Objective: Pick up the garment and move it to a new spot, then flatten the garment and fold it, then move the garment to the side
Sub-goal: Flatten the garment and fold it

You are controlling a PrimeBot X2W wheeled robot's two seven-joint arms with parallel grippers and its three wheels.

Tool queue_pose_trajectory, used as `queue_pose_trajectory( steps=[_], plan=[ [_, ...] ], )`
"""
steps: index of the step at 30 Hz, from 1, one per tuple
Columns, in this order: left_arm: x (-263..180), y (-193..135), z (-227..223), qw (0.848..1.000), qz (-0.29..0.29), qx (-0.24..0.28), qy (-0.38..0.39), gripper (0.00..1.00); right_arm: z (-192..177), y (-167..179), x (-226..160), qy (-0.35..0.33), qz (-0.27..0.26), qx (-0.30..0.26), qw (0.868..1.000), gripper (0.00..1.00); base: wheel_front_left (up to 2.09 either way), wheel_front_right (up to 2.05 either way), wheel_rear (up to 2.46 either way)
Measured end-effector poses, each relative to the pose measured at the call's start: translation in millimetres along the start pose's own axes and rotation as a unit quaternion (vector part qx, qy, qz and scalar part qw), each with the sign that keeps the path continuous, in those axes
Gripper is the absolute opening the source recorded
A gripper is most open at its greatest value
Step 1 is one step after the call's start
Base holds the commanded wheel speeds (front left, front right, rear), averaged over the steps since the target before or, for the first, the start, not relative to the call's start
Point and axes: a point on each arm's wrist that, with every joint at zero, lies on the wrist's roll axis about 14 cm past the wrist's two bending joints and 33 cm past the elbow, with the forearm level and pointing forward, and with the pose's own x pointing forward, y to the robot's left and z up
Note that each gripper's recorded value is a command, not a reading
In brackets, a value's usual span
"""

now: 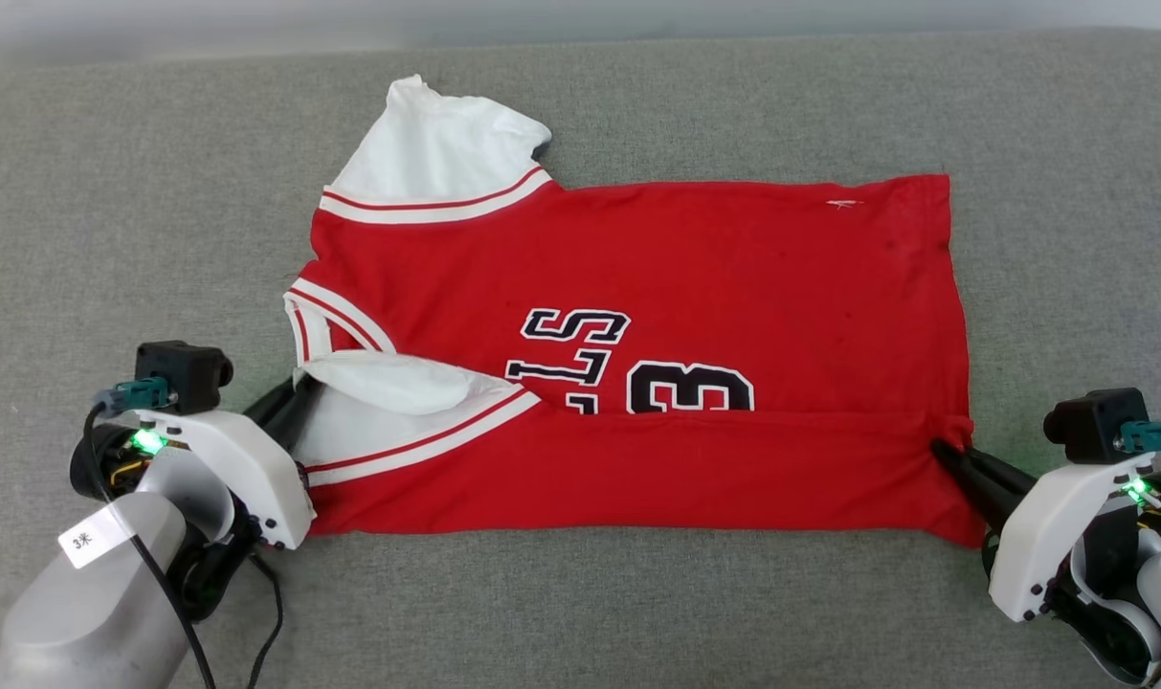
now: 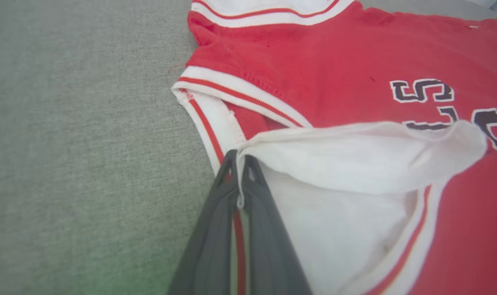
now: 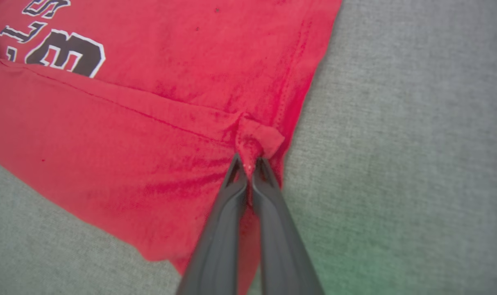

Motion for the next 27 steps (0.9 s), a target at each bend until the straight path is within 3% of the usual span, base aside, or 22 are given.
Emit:
queue_pose_trajectory(
  steps=[1, 2, 3, 4, 18, 27],
  plan=[
    [0, 3, 1, 1.000, 0.006, 0.002, -0.002, 0.00, 1, 1, 0, -0.002, 0.000, 0.001, 1.000, 0.00, 0.00, 0.00, 0.00],
    [-1, 5, 2, 1.000, 0.009, 0.005, -0.002, 0.47, 2, 1, -1, -0.005, 0.000, 0.002, 1.000, 0.28, 0.00, 0.00, 0.00],
    [-2, 6, 3, 1.000, 0.012, 0.011, -0.006, 1.00, 3, 1, -1, -0.007, -0.001, 0.003, 1.000, 0.84, 0.00, 0.00, 0.00],
    [-2, 6, 3, 1.000, 0.012, 0.011, -0.006, 1.00, 3, 1, -1, -0.007, -0.001, 0.003, 1.000, 1.00, 0.00, 0.00, 0.00],
    [-31, 18, 48, 0.997, 0.035, 0.052, -0.040, 1.00, 41, 13, -25, -0.081, 0.006, -0.002, 0.997, 1.00, 0.00, 0.00, 0.00],
    [-58, 3, 53, 0.995, 0.002, 0.065, 0.077, 1.00, 60, 19, -36, -0.106, 0.008, -0.014, 0.994, 1.00, 0.00, 0.00, 0.00]
  ],
)
